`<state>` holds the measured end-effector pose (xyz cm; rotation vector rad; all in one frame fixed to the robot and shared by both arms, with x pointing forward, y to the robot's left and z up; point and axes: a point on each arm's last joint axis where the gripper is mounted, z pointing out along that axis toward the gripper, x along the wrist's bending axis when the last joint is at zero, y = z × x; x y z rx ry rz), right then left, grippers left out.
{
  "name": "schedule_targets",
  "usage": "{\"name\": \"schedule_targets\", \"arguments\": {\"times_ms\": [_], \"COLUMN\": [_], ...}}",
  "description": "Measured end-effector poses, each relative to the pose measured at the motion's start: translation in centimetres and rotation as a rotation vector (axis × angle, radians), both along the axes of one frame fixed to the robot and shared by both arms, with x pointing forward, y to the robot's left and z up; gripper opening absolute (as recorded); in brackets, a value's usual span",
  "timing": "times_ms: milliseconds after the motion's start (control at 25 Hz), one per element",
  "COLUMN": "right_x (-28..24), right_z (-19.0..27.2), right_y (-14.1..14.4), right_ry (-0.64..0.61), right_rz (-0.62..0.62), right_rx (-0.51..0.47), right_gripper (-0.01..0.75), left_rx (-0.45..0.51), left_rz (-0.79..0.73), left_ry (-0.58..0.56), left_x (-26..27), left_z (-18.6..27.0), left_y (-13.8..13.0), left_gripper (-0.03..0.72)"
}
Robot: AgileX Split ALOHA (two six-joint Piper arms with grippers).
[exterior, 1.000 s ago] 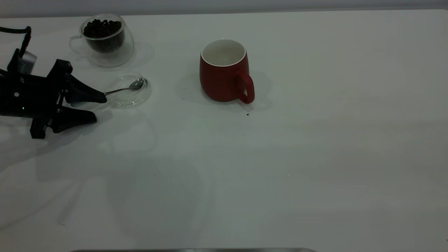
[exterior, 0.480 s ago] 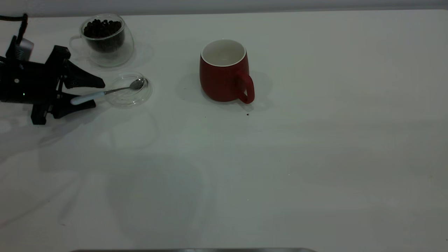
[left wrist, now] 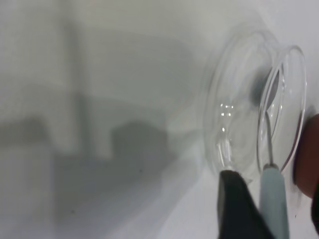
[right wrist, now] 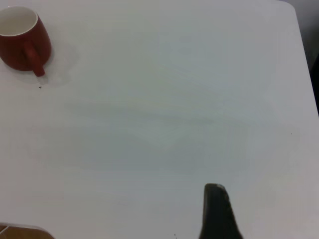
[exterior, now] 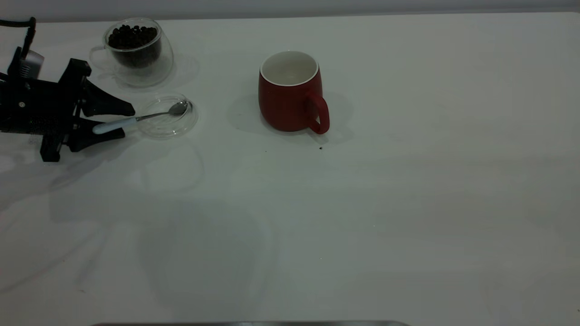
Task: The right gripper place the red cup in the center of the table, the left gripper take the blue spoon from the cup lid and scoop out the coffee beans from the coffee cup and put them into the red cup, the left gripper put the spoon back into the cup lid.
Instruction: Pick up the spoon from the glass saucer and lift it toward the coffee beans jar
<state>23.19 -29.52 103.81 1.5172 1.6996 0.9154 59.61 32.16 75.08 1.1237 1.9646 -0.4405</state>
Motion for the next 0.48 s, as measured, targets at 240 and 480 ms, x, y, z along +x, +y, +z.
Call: {"name": "schedule_targets", "arguments": {"times_ms": [240,480], "right_x": [0.00,0.00], "right_z": [0.00,0.00], "right_y": [0.00,0.00], "right_ry": [0.000,0.000], "right_rz": [0.000,0.000], "right_rx": [0.000,0.000], "right_gripper": [0.520,0.520], "left_rx": [-0.006,-0.060], "left_rz": [-0.002,-0.014], "left_ry": [-0.003,-0.027], "left_x": [0.01,0.06], "left_z": [0.05,0.48], "left_y": [-0.04,-0.38], "left_gripper": [0.216,0.125]}}
